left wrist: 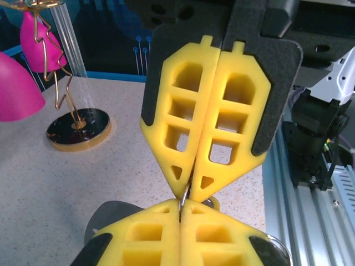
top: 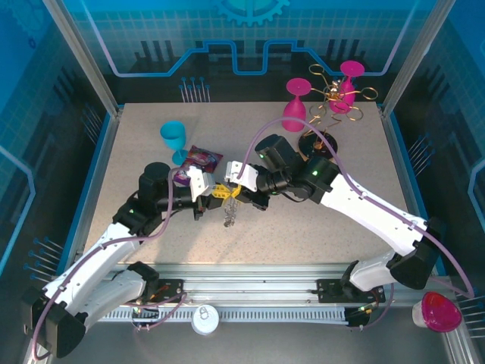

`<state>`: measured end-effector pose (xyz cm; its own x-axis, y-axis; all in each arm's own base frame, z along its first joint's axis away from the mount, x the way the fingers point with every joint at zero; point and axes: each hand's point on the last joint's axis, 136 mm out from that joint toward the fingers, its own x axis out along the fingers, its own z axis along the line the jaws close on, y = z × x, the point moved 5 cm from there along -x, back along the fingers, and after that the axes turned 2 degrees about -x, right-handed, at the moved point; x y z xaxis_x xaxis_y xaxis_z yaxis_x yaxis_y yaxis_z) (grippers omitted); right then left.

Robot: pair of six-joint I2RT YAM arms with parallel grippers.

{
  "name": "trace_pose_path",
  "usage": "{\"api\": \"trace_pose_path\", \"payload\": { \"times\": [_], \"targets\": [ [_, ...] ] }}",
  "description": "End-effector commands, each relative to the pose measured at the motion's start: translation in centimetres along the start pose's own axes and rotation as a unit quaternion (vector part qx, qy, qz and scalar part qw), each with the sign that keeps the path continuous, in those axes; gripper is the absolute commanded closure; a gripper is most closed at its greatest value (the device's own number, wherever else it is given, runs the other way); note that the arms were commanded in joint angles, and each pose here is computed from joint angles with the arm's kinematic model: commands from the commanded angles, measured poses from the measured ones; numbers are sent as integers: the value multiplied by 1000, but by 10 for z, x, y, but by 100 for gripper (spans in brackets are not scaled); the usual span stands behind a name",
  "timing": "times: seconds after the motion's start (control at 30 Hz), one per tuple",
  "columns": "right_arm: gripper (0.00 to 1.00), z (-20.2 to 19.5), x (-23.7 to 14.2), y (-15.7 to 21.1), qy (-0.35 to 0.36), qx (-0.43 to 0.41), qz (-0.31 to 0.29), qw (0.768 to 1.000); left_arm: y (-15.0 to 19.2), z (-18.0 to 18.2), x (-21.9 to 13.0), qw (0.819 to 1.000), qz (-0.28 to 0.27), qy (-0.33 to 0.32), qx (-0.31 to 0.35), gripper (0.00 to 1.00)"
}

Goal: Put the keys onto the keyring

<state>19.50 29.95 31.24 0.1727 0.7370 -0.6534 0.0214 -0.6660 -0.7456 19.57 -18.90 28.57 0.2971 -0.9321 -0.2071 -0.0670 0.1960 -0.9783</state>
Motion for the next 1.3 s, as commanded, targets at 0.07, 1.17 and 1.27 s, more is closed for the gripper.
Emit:
{"api": "trace_pose_path", "payload": {
  "times": [0.07, 1.17, 1.27],
  "targets": [
    [74, -5, -19, -14, 40, 22, -112, 993, -15, -6, -4, 999, -37, 7, 19, 100],
    [100, -3, -14, -1, -26, 89, -214, 972, -31, -13, -8, 991, -125, 37, -14, 100],
    [100, -4, -17, -3, -28, 82, -211, 974, -29, -9, -8, 992, -121, 19, -17, 92]
  ]
}}
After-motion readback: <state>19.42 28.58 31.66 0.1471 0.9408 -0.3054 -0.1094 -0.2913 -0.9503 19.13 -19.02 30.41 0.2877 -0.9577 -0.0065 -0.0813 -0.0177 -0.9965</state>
